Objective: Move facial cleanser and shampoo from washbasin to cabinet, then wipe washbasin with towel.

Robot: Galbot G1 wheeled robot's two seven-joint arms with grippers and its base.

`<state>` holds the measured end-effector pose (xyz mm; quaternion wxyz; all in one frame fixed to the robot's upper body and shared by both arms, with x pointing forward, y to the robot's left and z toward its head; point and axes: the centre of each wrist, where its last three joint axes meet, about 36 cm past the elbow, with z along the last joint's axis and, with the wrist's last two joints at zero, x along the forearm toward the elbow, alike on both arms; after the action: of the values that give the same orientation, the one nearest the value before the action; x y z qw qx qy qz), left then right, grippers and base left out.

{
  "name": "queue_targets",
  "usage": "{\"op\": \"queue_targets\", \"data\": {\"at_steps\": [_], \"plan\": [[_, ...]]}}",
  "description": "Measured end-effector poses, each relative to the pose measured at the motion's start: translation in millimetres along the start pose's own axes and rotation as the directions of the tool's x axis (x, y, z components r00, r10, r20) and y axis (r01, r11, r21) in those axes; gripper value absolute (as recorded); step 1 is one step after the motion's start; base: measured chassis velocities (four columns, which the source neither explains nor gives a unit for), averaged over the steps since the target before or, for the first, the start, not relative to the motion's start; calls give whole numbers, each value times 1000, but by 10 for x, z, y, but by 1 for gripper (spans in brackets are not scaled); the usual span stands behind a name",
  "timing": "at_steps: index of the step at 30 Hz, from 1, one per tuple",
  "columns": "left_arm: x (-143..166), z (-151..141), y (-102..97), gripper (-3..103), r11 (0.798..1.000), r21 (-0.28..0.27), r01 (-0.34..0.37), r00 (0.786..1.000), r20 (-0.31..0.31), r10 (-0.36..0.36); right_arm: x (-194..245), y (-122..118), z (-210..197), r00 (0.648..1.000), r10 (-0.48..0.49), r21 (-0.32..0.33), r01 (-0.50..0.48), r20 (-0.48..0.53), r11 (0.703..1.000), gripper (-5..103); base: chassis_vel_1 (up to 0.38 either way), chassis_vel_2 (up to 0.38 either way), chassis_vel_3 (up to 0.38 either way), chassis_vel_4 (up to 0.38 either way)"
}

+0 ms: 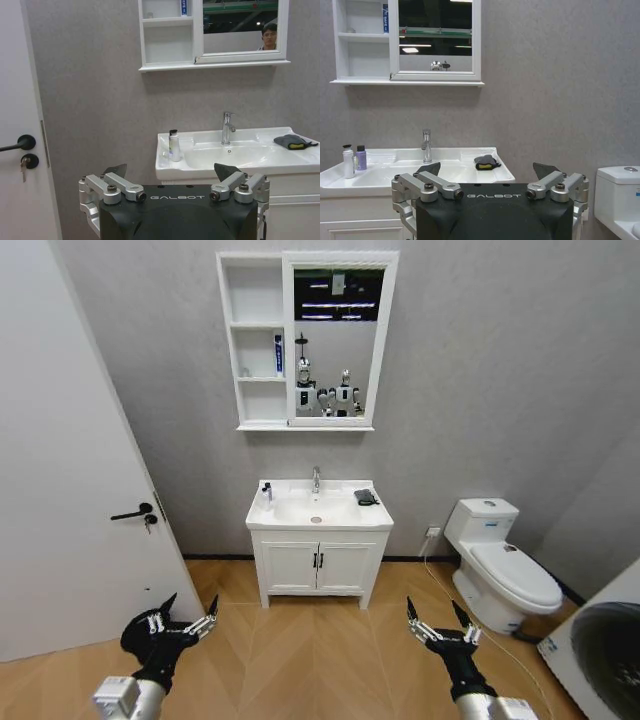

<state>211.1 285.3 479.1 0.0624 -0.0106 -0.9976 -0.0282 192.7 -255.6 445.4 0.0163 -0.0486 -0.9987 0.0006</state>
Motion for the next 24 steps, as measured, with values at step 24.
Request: {"op": "queue_targets", "data": {"at_steps": [24], "plan": [[7, 91, -64, 99, 1000, -15, -15, 1000, -25, 14, -26, -6, 53, 1000, 10, -3, -10, -5, 1000, 100, -284, 285, 291, -288]]}}
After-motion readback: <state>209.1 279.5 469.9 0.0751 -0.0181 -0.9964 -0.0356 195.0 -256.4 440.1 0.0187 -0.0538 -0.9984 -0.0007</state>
